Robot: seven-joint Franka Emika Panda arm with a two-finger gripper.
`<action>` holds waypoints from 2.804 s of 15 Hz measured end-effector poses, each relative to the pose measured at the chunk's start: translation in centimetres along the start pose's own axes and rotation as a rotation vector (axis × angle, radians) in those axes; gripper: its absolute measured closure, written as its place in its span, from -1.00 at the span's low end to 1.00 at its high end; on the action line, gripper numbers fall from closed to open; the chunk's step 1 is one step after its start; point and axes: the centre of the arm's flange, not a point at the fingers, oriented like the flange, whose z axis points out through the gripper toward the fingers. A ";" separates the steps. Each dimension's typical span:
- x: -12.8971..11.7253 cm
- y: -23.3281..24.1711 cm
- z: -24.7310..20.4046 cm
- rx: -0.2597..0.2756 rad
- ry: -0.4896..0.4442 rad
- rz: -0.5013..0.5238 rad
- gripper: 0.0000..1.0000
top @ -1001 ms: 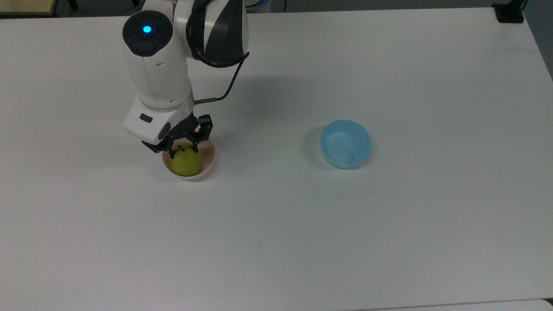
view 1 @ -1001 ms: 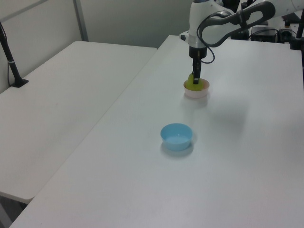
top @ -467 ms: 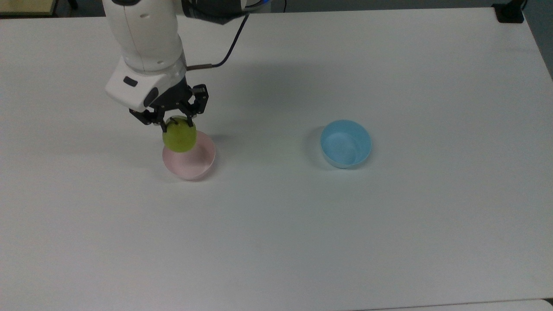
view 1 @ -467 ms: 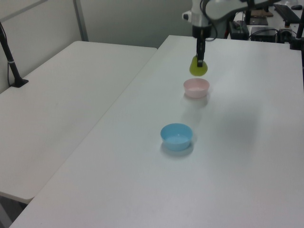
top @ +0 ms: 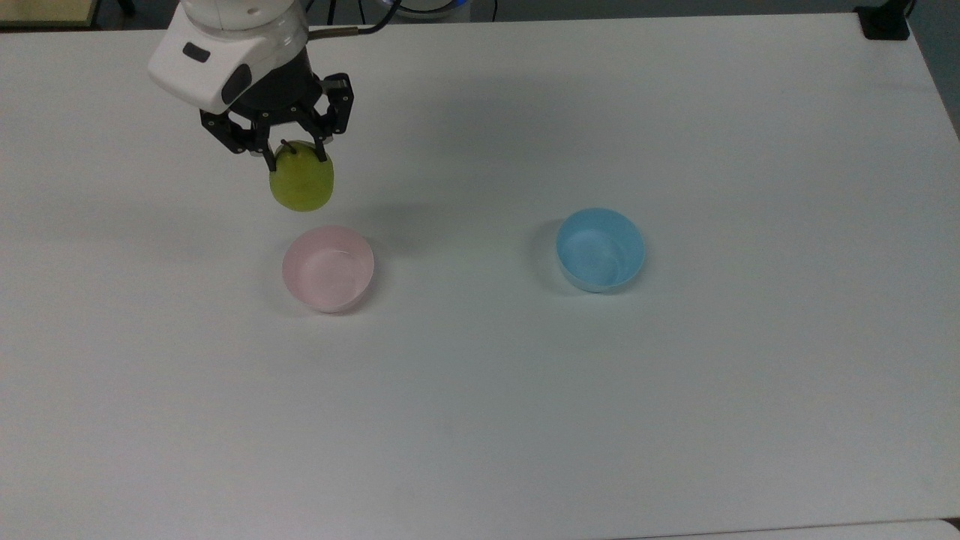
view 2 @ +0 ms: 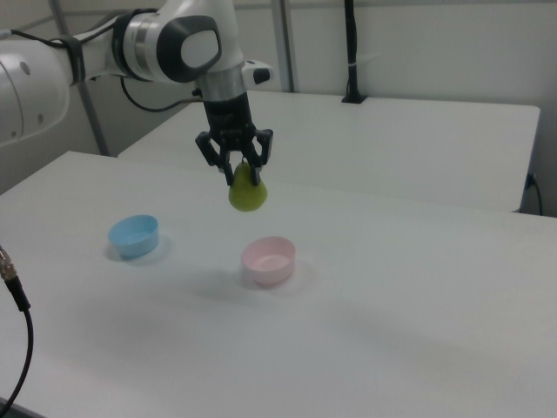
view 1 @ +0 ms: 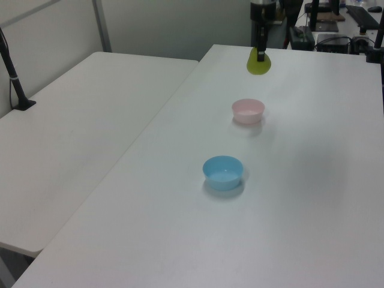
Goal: Pick up a pear from the bowl
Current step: 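Lift the pear up out of the pink bowl, then carry the pear away from the pink bowl and lower it onto the table, then open the gripper to release the pear on the table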
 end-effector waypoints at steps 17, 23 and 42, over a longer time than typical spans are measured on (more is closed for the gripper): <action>-6.2 17.4 8.4 0.022 0.026 -0.026 0.00; -5.8 21.0 14.2 -0.003 0.062 -0.004 0.00; -5.2 22.0 19.4 -0.005 0.059 0.004 -0.53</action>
